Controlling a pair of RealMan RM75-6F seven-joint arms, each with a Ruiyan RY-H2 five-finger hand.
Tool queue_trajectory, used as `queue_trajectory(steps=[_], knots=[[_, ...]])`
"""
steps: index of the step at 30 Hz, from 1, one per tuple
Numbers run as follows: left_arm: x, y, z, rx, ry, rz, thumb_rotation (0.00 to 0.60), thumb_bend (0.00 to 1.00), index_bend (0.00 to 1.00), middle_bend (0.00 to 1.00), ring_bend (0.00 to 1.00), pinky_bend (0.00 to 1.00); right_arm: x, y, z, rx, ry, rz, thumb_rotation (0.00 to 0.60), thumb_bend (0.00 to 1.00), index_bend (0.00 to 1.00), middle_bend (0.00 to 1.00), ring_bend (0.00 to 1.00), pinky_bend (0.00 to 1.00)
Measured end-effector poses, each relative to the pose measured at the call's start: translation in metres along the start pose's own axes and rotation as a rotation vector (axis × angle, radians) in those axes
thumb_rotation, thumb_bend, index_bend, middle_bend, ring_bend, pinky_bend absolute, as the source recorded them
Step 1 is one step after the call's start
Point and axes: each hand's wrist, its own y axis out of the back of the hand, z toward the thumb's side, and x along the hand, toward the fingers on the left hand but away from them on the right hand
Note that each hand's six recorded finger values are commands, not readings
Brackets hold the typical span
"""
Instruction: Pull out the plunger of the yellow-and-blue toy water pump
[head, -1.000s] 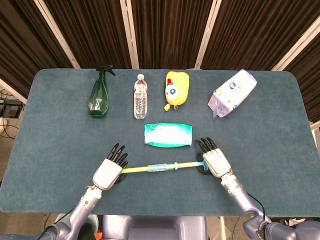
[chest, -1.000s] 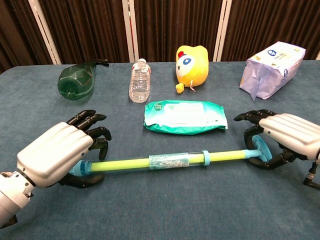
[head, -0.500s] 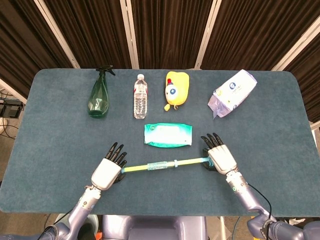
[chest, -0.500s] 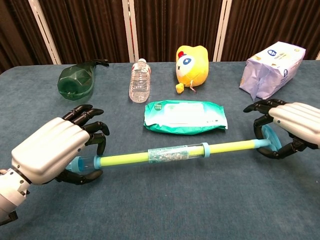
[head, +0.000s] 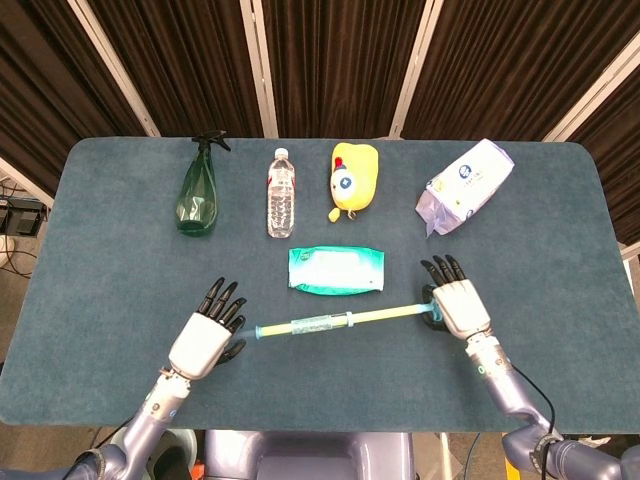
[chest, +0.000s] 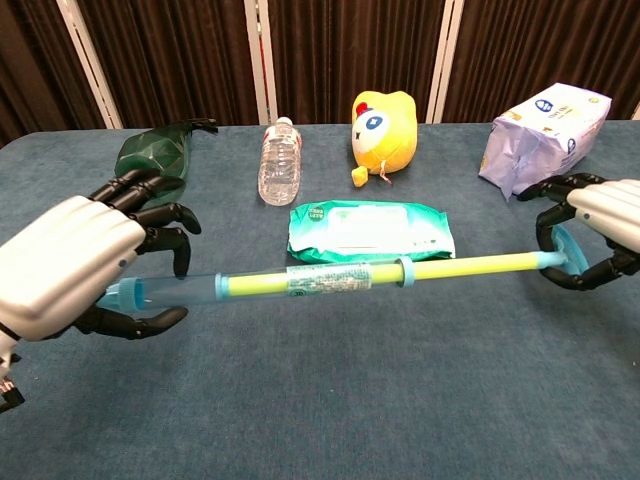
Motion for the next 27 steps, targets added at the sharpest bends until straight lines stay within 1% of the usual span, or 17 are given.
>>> queue_trajectory(steps=[8, 15, 27], knots=[[-0.015, 0.013, -0.012, 0.005, -0.015, 0.015, 0.6, 0.49, 0.73, 0.26, 0.05, 0.0, -0.003, 0.011, -0.023, 0.039, -0.063, -0.013, 0.6, 0.51, 0.9, 0.14, 0.0, 0.0], [-0.022, 0.015, -0.017, 0.002, -0.02, 0.016, 0.6, 0.49, 0.73, 0.27, 0.05, 0.0, -0.004, 0.014, -0.04, 0.063, -0.113, -0.01, 0.6, 0.51, 0.9, 0.14, 0.0, 0.0], [-0.03, 0.02, -0.012, -0.008, -0.043, 0.032, 0.6, 0.49, 0.73, 0.26, 0.05, 0.0, -0.016, 0.017, -0.056, 0.094, -0.162, -0.01, 0.6, 0.51, 0.91, 0.14, 0.0, 0.0]])
